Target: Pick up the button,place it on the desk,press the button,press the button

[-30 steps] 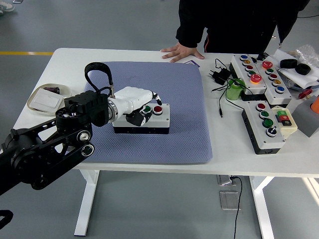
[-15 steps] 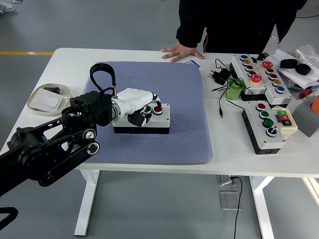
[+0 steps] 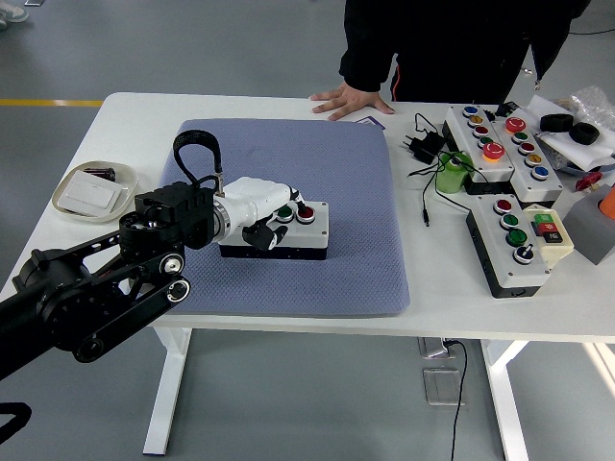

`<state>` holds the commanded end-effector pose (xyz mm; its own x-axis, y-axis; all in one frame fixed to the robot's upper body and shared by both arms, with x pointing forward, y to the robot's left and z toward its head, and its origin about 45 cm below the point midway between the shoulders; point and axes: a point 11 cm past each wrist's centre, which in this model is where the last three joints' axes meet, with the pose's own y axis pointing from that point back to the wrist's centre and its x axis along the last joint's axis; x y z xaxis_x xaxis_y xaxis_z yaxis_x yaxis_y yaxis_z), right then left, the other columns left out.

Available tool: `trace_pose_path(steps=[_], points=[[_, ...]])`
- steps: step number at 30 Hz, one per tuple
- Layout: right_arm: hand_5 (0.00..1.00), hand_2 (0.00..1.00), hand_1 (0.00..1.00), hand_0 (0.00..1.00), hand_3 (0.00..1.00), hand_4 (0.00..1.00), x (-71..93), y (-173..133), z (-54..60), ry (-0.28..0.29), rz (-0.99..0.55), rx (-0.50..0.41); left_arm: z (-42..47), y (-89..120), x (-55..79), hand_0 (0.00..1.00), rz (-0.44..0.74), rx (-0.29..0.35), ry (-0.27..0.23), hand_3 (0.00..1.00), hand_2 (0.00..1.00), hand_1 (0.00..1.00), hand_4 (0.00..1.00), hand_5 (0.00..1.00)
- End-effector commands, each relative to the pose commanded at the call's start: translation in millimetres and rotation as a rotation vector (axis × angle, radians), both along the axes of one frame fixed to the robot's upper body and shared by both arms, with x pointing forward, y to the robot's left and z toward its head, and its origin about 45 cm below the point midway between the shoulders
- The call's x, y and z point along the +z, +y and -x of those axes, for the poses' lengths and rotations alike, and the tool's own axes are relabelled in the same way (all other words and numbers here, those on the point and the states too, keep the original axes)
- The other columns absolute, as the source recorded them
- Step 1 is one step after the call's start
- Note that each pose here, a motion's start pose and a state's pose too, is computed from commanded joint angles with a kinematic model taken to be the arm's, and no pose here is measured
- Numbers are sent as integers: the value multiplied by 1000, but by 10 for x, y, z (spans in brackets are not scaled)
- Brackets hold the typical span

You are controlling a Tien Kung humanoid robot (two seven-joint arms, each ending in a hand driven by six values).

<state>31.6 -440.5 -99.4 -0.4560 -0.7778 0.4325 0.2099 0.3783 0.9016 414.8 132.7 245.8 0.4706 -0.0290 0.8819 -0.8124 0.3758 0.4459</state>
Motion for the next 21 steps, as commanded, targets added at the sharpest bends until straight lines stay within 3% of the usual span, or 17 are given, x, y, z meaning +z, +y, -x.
trace_pose_path(steps=[14, 21], points=[[355, 549, 507, 642, 593, 249, 1, -5, 4, 0, 1, 0, -6, 22, -100, 13, -51, -5, 13, 778, 40, 2, 449, 2], [354, 549, 509, 642, 593, 249, -2, -1, 26, 4, 0, -2, -21, 21, 21, 14, -15, 3, -20, 778, 40, 2, 447, 2]])
